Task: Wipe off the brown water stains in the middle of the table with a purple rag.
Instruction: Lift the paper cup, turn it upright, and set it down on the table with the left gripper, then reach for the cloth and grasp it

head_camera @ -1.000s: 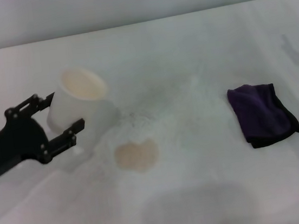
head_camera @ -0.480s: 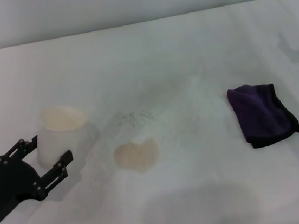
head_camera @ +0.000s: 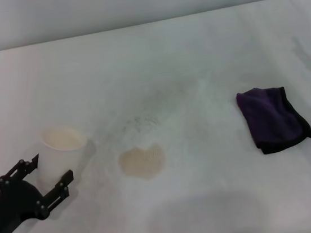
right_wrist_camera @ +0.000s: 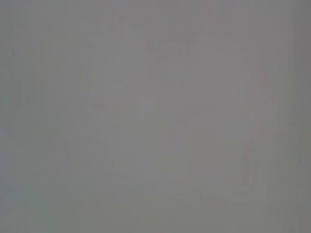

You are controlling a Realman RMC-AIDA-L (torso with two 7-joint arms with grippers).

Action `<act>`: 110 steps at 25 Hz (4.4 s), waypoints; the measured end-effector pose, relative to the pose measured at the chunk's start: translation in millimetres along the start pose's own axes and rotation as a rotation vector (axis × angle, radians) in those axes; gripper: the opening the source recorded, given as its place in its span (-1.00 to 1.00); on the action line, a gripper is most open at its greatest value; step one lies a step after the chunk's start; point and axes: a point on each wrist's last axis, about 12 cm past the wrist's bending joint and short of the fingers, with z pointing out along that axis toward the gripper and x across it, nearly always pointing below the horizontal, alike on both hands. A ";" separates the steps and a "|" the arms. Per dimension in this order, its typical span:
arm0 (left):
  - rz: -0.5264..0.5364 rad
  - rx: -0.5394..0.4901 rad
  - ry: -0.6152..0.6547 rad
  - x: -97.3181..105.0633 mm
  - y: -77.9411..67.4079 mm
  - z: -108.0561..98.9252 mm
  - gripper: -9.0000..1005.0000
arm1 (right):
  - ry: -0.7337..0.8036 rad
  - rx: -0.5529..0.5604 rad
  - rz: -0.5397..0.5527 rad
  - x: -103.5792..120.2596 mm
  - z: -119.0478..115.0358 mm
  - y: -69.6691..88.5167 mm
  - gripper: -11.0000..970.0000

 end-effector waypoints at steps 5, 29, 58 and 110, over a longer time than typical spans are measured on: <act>0.015 -0.004 0.009 1.3 0.1 1.1 0.45 | -0.017 -0.001 0.005 -1.8 -3.1 -1.0 0.77; 0.037 -0.056 0.035 20.8 -16.1 -18.3 0.49 | 0.014 0.014 -0.001 2.4 -5.3 -2.8 0.77; 0.023 -0.270 -0.055 32.8 -28.3 -53.2 0.77 | 0.049 -0.075 0.003 4.0 -1.9 1.7 0.77; 0.066 -0.754 -0.467 -26.3 43.9 -61.2 0.77 | 1.206 -0.408 0.038 -155.1 115.5 61.2 0.77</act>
